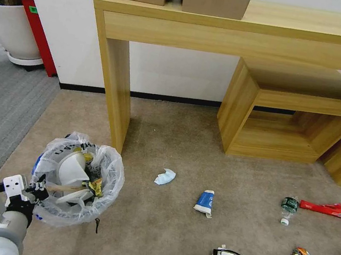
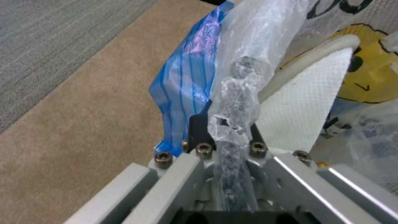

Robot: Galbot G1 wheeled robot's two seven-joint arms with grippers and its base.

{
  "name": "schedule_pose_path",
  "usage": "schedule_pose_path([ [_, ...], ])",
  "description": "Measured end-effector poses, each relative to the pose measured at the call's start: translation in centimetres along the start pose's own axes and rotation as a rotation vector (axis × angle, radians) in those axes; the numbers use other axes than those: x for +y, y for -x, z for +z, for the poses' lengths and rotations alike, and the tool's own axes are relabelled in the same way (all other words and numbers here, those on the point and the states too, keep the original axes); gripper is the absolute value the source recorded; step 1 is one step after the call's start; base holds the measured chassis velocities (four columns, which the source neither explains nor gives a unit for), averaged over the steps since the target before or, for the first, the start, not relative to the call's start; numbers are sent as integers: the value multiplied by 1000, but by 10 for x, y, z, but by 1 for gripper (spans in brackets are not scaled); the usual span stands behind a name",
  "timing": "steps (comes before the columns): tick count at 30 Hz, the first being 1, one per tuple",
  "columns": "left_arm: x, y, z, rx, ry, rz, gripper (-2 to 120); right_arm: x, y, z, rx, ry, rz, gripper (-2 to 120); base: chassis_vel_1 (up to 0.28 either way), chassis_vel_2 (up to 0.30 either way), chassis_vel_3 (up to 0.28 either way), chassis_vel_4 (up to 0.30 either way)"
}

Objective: Pick up the trash bin and place the garbage on the floor into it.

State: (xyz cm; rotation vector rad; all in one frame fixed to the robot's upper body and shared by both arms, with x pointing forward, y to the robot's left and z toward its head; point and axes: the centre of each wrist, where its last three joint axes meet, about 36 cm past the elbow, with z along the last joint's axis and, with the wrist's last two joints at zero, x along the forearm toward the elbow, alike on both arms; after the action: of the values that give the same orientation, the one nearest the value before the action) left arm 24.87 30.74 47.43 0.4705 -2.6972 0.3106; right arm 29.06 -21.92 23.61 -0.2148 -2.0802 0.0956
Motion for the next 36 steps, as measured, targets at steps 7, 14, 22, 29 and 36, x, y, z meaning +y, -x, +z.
schedule_pose_path([
  [7,0,0,1,-1,-3,-5,0,-8,-19,-14,-74,32,-49,0,0,0,0,0],
  [14,0,0,2,0,-2,-12,0,-16,-60,-51,-328,97,-206,0,0,0,0,0],
  [22,-2,-6,1,4,1,-9,0,-14,-114,-125,-756,134,-536,0,0,0,0,0],
  [29,-3,-9,-1,8,6,-6,0,-14,-166,-177,-1022,90,-887,0,0,0,0,0],
  [36,-5,-10,-3,11,8,-2,0,-11,-191,-192,-1092,-1,-1157,0,0,0,0,0],
])
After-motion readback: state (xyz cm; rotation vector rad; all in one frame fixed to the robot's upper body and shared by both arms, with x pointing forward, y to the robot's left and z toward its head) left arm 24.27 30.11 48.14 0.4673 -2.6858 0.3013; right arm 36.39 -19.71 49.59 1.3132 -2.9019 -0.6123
